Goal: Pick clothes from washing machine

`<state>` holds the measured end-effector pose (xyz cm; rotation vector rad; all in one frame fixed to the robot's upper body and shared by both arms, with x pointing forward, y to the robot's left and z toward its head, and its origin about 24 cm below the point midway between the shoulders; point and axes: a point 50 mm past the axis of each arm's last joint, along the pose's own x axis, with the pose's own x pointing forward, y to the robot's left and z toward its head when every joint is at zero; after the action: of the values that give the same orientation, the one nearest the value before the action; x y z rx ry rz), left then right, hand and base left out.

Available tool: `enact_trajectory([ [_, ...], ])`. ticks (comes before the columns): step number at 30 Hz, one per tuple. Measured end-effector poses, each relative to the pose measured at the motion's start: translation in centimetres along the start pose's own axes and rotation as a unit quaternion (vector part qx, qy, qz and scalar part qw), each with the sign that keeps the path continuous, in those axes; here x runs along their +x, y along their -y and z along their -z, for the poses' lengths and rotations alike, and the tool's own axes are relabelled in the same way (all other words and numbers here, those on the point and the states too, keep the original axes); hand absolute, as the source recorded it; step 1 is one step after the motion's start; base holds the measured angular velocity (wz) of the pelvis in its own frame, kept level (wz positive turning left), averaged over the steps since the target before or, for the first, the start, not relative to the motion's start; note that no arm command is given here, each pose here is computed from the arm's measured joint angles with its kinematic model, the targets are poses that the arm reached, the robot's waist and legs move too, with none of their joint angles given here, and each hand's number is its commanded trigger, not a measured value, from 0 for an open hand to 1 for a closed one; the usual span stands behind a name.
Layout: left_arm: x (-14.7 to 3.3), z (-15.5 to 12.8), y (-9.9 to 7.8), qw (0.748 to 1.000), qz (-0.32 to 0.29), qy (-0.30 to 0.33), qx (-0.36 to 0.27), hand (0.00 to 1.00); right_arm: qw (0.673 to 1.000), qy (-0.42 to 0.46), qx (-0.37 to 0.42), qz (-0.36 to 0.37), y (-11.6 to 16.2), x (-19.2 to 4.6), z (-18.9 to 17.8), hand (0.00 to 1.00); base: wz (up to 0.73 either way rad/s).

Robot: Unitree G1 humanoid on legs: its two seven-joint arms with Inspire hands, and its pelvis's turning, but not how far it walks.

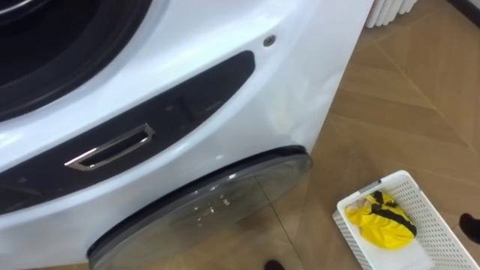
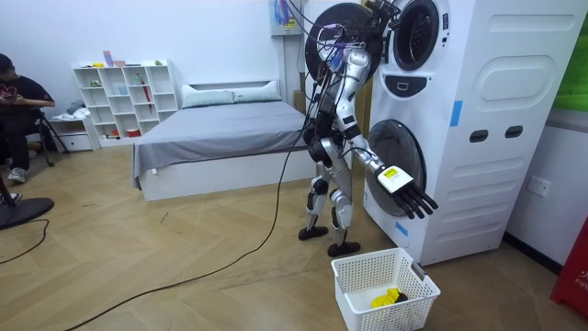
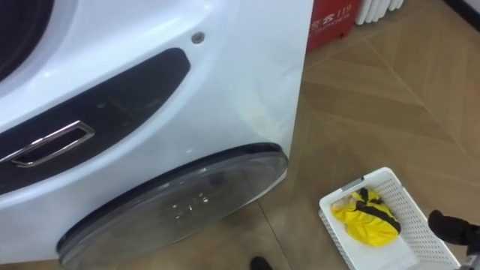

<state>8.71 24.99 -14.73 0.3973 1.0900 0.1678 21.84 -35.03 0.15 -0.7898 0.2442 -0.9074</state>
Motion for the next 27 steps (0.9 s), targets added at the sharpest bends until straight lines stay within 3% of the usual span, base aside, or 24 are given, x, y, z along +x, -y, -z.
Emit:
enact_trajectory([
  [9,0.0,0.0,0.0,1.0,-0.001,0.001,-0.021,0.0,1.0,-0.003,-0.001,-0.007,0.1,-0.5,0.7,0.0,0.03],
  [15,0.0,0.0,0.1,1.0,0.013,0.003,-0.022,0.0,0.998,-0.011,-0.032,-0.051,-0.3,-2.1,2.5,0.0,0.25],
  [23,-0.2,1.1,0.7,0.999,0.029,-0.016,-0.04,0.0,0.971,-0.086,-0.058,-0.217,-3.9,-9.2,6.9,0.0,0.19],
  [27,-0.4,1.4,1.4,0.998,0.027,-0.022,-0.058,0.0,0.94,-0.169,-0.072,-0.289,-4.7,-12.8,10.1,0.0,0.34],
])
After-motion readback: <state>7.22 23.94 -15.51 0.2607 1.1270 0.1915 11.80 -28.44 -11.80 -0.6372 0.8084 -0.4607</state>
